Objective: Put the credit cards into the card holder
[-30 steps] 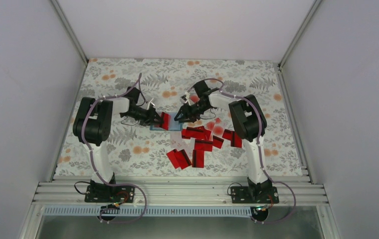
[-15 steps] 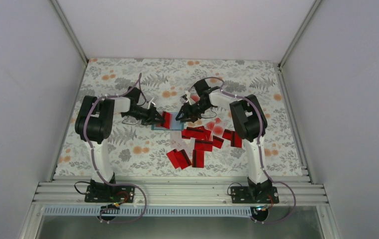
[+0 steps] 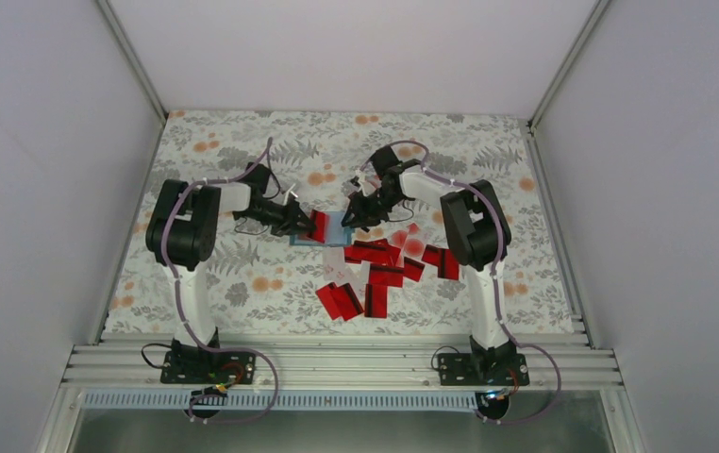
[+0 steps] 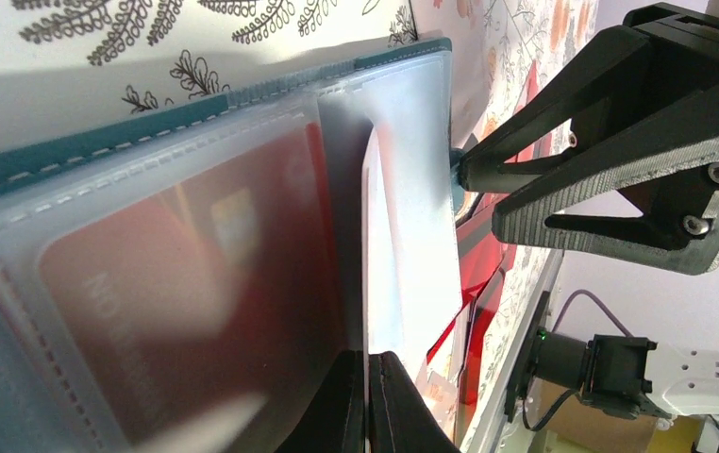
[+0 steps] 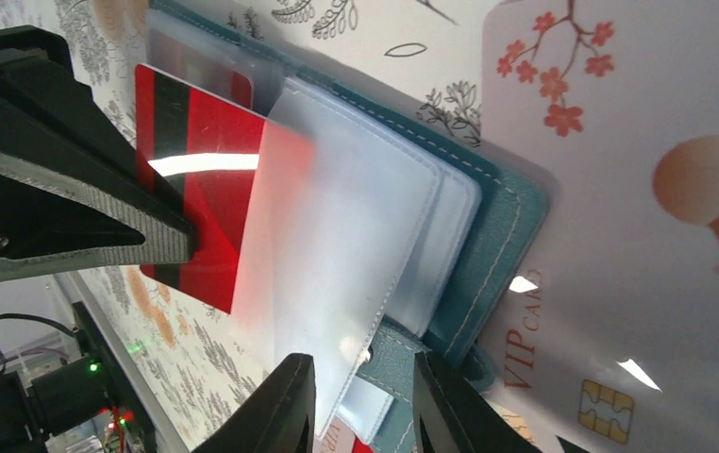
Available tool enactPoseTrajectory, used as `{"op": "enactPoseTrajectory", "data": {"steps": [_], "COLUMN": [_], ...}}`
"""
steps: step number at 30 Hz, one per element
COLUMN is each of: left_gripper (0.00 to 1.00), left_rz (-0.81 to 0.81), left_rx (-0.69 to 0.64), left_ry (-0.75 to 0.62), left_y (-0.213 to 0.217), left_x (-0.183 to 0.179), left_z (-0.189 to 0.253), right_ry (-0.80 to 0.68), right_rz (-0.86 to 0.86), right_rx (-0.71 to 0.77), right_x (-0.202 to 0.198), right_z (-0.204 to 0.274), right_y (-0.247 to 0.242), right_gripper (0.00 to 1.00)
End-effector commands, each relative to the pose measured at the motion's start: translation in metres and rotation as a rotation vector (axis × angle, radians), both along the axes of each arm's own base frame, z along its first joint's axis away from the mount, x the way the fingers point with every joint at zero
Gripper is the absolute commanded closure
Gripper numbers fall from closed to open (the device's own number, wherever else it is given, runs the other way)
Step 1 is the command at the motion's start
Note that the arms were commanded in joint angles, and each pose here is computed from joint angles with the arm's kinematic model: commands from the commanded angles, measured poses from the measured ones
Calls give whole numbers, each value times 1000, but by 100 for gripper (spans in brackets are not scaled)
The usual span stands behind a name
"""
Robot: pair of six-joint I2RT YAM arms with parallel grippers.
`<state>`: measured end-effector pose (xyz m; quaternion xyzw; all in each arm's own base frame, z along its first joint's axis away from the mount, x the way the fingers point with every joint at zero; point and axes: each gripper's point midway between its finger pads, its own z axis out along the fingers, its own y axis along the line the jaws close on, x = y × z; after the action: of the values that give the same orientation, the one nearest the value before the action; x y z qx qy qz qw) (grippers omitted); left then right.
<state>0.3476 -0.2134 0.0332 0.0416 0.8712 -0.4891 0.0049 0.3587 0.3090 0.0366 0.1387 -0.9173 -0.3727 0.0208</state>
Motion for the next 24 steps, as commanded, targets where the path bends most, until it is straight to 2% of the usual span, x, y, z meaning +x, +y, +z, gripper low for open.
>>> {"op": "enactPoseTrajectory", "data": {"steps": [1, 6, 24], "left_gripper": [98, 98, 98], "left_rz": [-4, -4, -7], "left_rx": [-1, 1, -51], "left_ry": [-2, 0, 28], "left_y": [-3, -4, -19], "left_x": [5, 5, 11], "left_z": [-2, -2, 3], "right_ry": [-65, -113, -42], "right_rz": [-24, -55, -24], "right_rx": [-65, -142, -95], "right_x": [10, 20, 1], "right_z": [6, 2, -17], "right_y": [-11, -23, -20], "right_gripper": [73, 74, 79]}}
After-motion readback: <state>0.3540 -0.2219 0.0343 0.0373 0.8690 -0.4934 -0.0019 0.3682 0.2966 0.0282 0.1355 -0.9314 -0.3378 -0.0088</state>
